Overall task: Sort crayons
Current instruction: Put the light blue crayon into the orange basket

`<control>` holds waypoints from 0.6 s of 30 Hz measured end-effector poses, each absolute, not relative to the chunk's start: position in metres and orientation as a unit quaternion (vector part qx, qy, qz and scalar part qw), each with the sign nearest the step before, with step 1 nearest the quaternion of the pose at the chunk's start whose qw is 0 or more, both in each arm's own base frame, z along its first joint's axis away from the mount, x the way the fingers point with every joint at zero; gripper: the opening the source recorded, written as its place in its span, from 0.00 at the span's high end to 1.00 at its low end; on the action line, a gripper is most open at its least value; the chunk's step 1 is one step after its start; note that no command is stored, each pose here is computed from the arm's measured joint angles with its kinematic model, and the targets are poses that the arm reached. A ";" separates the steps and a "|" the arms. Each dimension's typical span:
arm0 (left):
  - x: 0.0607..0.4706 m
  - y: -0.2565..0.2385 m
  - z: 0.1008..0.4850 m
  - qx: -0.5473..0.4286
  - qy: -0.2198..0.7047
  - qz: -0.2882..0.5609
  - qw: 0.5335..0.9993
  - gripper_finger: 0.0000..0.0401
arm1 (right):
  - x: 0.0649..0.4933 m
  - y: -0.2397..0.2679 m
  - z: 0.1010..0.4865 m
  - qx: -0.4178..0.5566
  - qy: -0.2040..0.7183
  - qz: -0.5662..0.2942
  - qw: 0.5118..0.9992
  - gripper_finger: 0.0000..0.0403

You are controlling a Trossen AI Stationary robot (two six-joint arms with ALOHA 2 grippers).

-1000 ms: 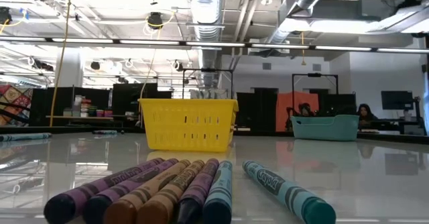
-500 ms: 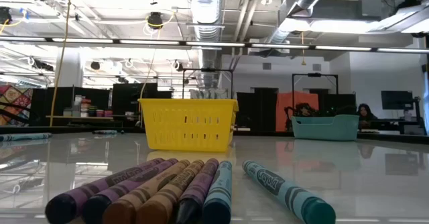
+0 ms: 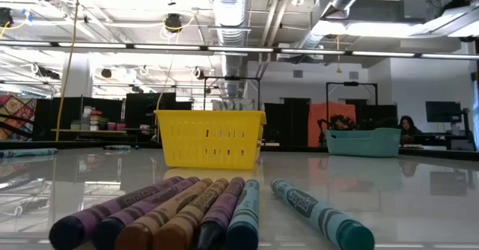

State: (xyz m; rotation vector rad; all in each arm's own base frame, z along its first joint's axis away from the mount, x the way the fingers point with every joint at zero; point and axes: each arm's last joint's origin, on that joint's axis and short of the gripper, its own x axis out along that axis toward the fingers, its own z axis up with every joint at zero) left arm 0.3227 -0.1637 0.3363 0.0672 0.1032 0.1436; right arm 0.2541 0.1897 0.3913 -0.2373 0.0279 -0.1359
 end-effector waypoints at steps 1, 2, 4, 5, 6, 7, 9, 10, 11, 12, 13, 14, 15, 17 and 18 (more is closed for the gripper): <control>0.324 -0.162 0.337 0.030 0.047 0.067 0.996 0.59 | 0.255 0.190 0.392 -0.120 0.011 -0.064 0.991 1.00; 0.325 -0.161 0.338 0.027 0.043 0.066 0.997 0.59 | 0.255 0.190 0.393 -0.119 0.008 -0.063 0.991 1.00; 0.326 -0.160 0.340 0.025 0.034 0.067 0.997 0.59 | 0.256 0.189 0.393 -0.118 0.005 -0.058 0.991 1.00; 0.326 -0.160 0.342 0.027 0.027 0.063 0.997 0.59 | 0.256 0.189 0.394 -0.118 0.003 -0.056 0.991 1.00; 0.326 -0.161 0.343 0.029 0.021 0.055 0.998 0.59 | 0.256 0.189 0.394 -0.119 0.000 -0.055 0.991 1.00; 0.326 -0.161 0.345 0.032 0.014 0.049 0.998 0.59 | 0.256 0.189 0.395 -0.120 -0.003 -0.054 0.991 1.00; 0.326 -0.162 0.346 0.038 0.006 0.040 0.998 0.62 | 0.256 0.190 0.395 -0.123 -0.005 -0.053 0.991 1.00; 0.326 -0.162 0.347 0.041 0.005 0.038 0.998 0.65 | 0.256 0.190 0.396 -0.124 -0.007 -0.054 0.991 1.00; 0.326 -0.162 0.347 0.045 0.006 0.038 0.998 0.68 | 0.256 0.190 0.396 -0.126 -0.009 -0.054 0.991 1.00; 0.326 -0.162 0.347 0.049 0.006 0.038 0.998 0.72 | 0.256 0.190 0.396 -0.128 -0.009 -0.054 0.990 1.00; 0.326 -0.162 0.346 0.052 0.006 0.038 0.998 0.76 | 0.256 0.190 0.397 -0.130 -0.009 -0.054 0.990 1.00; 0.326 -0.162 0.346 0.055 0.006 0.034 0.998 0.81 | 0.256 0.190 0.397 -0.130 -0.009 -0.054 0.990 1.00; 0.326 -0.162 0.346 0.057 0.006 0.029 0.998 0.86 | 0.256 0.190 0.396 -0.130 -0.009 -0.054 0.990 1.00; 0.326 -0.162 0.347 0.056 0.005 0.024 0.998 0.93 | 0.256 0.190 0.396 -0.130 -0.009 -0.052 0.990 1.00; 0.326 -0.162 0.346 0.056 0.005 0.024 0.998 0.96 | 0.256 0.190 0.396 -0.130 -0.009 -0.052 0.990 1.00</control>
